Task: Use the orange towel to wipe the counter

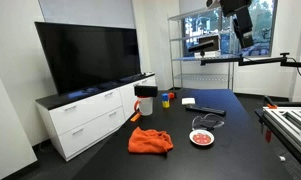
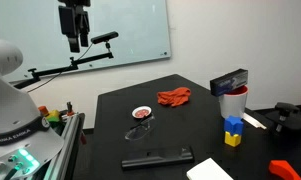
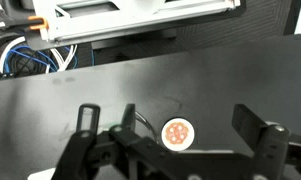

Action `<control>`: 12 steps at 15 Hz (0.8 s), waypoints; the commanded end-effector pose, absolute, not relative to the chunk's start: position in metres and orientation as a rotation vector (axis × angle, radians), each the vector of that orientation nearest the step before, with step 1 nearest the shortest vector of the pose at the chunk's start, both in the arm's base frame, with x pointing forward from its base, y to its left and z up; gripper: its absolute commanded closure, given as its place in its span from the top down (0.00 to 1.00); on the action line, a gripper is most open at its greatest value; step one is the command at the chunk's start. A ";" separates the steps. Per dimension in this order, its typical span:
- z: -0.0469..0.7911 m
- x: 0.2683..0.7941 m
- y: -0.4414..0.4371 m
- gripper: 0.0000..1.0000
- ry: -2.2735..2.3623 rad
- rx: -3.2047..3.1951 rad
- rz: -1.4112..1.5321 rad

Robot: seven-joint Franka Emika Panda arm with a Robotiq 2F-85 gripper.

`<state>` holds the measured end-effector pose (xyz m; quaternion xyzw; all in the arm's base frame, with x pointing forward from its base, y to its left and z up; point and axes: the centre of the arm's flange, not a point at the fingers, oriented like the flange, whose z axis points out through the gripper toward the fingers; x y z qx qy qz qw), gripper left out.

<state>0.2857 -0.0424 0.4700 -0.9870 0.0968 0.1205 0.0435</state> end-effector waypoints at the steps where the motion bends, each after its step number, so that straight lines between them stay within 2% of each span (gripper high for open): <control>1: 0.482 0.288 -0.043 1.00 0.297 -3.024 0.323; 7: 0.464 0.297 -0.044 1.00 0.328 -3.009 0.372; 12: 0.416 0.392 -0.049 1.00 0.470 -2.984 0.057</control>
